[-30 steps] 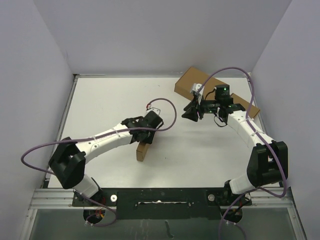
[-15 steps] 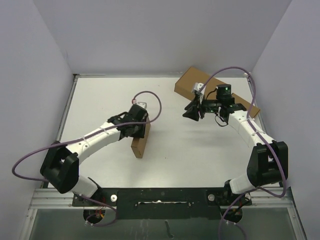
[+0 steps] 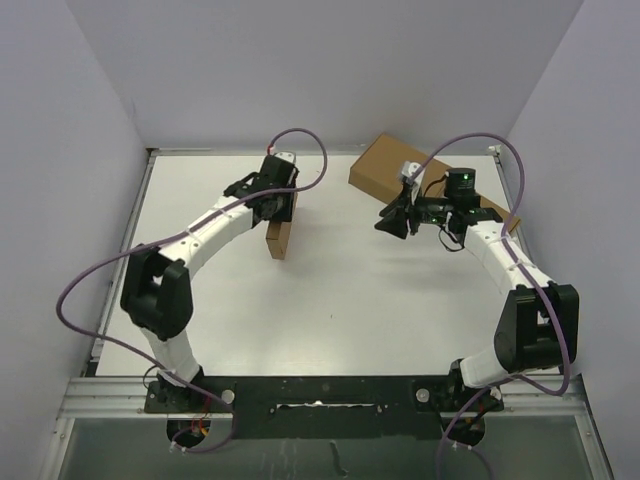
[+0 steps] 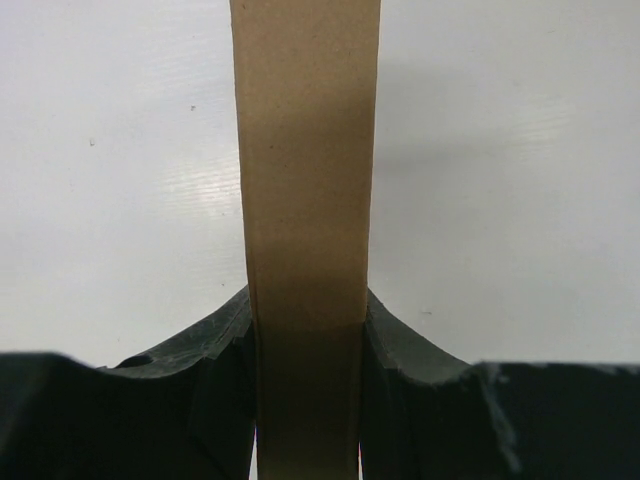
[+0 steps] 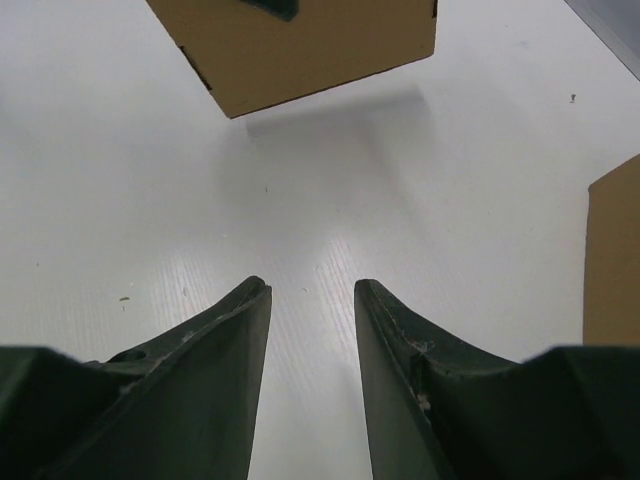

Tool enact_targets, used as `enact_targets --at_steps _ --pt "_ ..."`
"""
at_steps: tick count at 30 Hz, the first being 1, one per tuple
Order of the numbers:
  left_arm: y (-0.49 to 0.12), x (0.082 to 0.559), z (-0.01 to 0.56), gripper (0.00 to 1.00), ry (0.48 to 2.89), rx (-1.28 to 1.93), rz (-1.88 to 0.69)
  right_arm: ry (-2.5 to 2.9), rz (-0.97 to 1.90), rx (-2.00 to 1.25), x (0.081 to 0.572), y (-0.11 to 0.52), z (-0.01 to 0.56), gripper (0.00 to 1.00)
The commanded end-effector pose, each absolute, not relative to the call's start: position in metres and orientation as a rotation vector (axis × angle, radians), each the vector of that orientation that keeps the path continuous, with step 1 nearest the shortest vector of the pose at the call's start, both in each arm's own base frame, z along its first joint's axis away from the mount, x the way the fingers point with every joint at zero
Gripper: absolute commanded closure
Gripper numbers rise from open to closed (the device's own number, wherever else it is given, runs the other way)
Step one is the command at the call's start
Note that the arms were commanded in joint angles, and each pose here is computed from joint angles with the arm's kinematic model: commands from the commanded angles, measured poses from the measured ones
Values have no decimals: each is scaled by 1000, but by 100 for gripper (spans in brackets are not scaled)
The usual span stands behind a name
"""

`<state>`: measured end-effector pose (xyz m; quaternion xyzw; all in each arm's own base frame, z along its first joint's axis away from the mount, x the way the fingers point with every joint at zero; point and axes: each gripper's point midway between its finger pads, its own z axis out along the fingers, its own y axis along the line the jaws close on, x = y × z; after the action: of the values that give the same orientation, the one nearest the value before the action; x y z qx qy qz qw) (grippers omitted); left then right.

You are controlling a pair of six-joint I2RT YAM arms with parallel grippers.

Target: Fold the paper box

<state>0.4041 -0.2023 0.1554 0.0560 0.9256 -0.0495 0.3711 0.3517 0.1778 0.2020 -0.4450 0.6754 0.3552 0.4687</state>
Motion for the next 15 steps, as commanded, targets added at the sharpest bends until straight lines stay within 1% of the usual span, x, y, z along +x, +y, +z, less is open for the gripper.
enact_targets --at_steps 1,2,6,7,9,12,13,15 --pt "-197 427 141 81 2397 221 124 1582 860 -1088 351 174 223 60" --pt "-202 432 141 80 2393 238 143 1584 858 -1082 351 172 223 60" --pt "-230 454 140 65 2355 323 217 1590 847 -1055 355 162 225 60" --pt "-237 457 140 63 2358 339 212 1592 845 -1045 356 158 226 60" --pt "-255 462 138 54 2366 374 191 1593 837 -1028 357 152 228 60" --pt "-286 465 139 33 2366 437 138 1594 829 -996 359 141 232 60" --pt "-296 464 137 28 2378 458 104 1596 827 -984 360 137 233 60" --pt "-319 459 138 23 2390 488 6 1599 824 -960 361 129 235 60"
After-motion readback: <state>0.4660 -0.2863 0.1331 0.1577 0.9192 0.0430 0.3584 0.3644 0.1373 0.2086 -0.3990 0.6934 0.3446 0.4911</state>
